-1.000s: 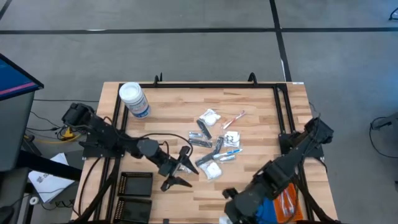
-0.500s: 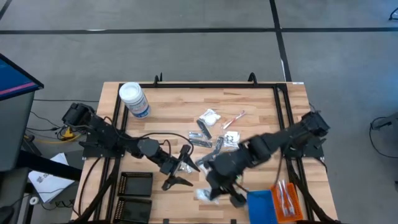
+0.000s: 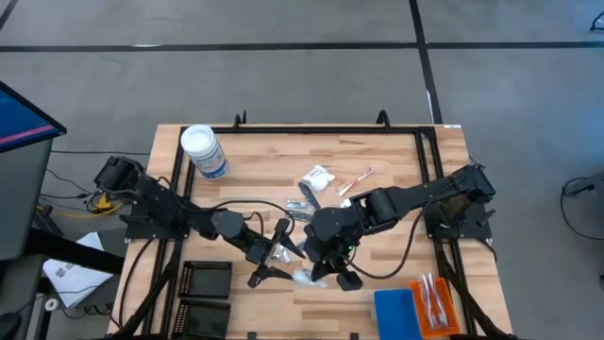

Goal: Pick & Place Travel size toiletries
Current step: Put the vanity pack into the bottom black bin

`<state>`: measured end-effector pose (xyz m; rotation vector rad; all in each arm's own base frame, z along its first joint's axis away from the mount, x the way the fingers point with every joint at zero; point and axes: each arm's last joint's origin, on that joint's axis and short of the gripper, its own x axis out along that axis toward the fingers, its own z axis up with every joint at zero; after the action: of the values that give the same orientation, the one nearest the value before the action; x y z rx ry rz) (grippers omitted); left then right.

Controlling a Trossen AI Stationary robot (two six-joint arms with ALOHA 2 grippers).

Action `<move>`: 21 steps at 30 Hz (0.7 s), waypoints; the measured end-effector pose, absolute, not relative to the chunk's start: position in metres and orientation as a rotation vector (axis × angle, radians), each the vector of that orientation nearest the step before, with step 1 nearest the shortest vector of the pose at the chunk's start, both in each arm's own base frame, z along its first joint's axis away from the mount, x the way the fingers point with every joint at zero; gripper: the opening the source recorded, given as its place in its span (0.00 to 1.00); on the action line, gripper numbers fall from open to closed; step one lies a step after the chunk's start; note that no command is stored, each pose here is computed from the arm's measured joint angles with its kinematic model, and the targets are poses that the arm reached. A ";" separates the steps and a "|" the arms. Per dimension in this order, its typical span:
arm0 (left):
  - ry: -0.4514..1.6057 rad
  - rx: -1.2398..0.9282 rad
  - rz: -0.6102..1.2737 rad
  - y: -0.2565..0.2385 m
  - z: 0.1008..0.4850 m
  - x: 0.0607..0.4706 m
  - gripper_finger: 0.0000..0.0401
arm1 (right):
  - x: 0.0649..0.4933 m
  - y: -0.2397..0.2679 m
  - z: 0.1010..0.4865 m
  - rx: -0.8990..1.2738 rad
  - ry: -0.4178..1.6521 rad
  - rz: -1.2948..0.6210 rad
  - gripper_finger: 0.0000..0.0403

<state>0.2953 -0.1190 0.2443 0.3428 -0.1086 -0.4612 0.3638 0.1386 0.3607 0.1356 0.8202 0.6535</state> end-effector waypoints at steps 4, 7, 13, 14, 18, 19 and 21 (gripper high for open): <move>-0.105 0.322 -0.463 -0.119 0.244 0.295 0.66 | 0.361 0.143 0.360 0.131 0.830 0.663 0.00; -0.107 0.322 -0.476 -0.120 0.244 0.295 0.66 | 0.360 0.146 0.359 0.126 0.845 0.660 0.00; -0.127 0.319 -0.513 -0.123 0.248 0.295 0.66 | 0.362 0.141 0.359 0.134 0.838 0.636 0.00; -0.126 0.319 -0.513 -0.123 0.248 0.295 0.66 | 0.364 0.137 0.360 0.137 0.829 0.628 0.00; -0.123 0.320 -0.506 -0.122 0.248 0.295 0.66 | 0.371 0.124 0.363 0.148 0.785 0.608 0.00; -0.120 0.320 -0.489 -0.122 0.248 0.295 0.66 | 0.372 0.121 0.363 0.153 0.784 0.607 0.00; -0.113 0.320 -0.454 -0.121 0.248 0.296 0.66 | 0.373 0.117 0.363 0.153 0.785 0.600 0.00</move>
<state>0.2959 -0.1210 0.2478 0.3202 -0.1130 -0.4544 0.3730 0.1172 0.3626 0.1529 0.7848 0.6001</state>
